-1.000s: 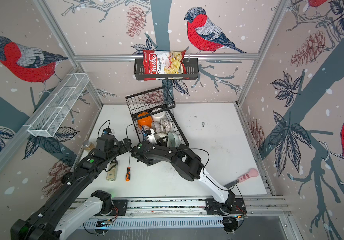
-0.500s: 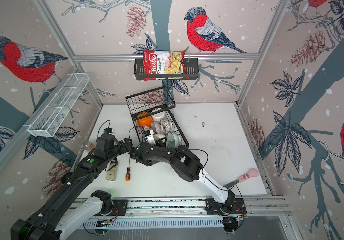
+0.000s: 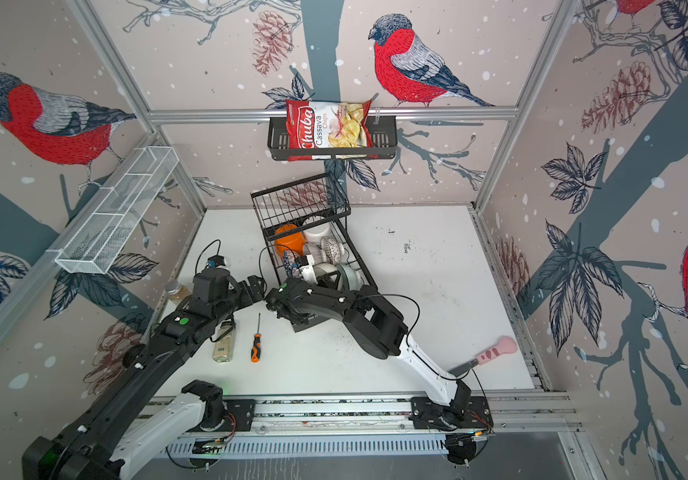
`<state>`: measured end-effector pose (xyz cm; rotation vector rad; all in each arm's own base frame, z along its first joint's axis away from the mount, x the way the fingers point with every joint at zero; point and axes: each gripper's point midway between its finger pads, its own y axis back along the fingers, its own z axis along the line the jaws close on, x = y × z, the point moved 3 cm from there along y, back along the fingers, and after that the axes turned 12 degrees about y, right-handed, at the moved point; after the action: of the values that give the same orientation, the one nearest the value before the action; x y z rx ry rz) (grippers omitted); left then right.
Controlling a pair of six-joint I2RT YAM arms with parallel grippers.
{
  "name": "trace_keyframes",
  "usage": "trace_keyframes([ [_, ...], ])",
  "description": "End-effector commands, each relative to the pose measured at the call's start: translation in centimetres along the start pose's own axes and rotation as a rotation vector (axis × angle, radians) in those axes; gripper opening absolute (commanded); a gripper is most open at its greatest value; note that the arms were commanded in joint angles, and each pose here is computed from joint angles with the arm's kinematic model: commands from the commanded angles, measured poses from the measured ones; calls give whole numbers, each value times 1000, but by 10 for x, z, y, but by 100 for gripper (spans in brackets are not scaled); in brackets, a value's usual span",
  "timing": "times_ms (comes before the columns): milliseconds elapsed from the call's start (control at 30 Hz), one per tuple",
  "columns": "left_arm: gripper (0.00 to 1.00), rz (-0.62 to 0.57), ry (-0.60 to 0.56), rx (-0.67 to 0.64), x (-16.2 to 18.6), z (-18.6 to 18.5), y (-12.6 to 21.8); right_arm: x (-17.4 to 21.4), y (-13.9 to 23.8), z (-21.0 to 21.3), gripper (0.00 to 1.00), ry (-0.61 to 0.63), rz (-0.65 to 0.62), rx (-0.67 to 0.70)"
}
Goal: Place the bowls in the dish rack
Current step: 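Lower the cream bowl into the slot beside the teal bowl with the right gripper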
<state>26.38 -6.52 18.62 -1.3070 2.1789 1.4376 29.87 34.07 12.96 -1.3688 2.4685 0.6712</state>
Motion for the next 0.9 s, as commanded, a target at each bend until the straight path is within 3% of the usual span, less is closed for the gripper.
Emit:
trace_keyframes([
  [0,97,-9,-16,21,-3,-4,-1,-1,2,-4,0,-3,10,-17],
  [433,97,2,-17,27,-2,-5,-3,3,-3,8,0,49,7,5],
  [867,97,3,-18,36,-2,-6,-3,14,8,41,4,88,38,-63],
])
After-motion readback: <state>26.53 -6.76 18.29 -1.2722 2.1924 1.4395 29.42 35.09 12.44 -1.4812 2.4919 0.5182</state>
